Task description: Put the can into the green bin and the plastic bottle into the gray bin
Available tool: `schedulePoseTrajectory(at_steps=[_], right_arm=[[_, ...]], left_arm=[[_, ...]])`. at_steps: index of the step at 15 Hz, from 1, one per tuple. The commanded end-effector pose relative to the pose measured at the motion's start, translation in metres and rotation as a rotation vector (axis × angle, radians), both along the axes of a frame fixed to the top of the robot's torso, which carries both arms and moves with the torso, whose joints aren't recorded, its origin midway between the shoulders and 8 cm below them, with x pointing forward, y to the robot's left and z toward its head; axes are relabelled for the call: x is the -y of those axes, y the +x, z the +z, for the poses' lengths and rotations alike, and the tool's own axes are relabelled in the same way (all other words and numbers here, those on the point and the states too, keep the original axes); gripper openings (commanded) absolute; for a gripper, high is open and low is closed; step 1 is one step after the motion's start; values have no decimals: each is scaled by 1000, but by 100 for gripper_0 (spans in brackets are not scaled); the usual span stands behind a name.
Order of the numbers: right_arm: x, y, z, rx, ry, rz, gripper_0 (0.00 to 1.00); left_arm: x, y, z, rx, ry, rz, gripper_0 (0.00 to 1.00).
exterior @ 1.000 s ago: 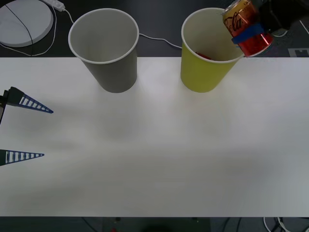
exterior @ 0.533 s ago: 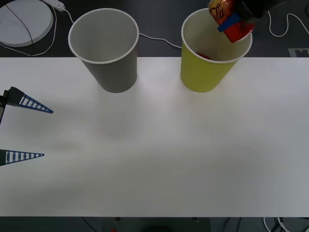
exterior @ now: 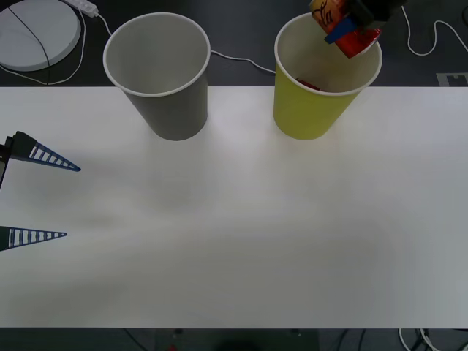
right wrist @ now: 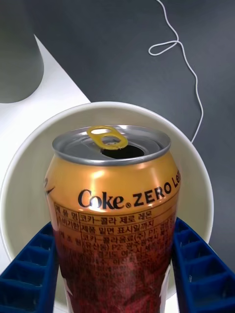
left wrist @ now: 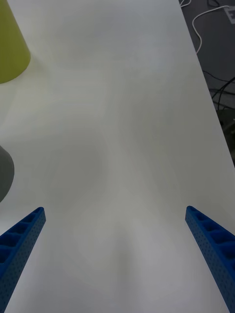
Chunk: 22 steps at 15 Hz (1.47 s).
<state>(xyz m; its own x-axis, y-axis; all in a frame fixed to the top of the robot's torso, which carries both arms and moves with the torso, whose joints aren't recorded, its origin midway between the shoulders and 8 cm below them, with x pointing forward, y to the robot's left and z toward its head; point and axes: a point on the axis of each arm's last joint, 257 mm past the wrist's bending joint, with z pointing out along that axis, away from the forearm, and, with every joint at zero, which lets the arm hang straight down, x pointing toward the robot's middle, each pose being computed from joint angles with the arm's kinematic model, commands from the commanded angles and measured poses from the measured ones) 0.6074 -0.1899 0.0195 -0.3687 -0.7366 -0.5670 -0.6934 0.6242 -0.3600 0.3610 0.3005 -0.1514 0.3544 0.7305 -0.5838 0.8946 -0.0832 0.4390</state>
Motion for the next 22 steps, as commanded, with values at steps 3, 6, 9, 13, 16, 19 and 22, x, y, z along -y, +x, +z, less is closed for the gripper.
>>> schedulePoseTrajectory(at_steps=[3,6,9,13,16,19,22], right_arm=[[-1,-6,9,21,-17,46,100],[3,-18,16,2,6,78,100],[5,-36,24,-30,44,128,100],[11,-59,30,-38,60,272,100],[14,-82,23,-40,87,401,100],[22,-105,11,-8,80,485,100],[25,-132,-4,23,89,528,100]], left_arm=[[0,0,0,0,0,0,100],[0,0,0,0,0,0,100],[0,0,0,0,0,0,100],[0,0,0,0,0,0,100],[0,0,0,0,0,0,100],[0,0,0,0,0,0,100],[0,0,0,0,0,0,100]])
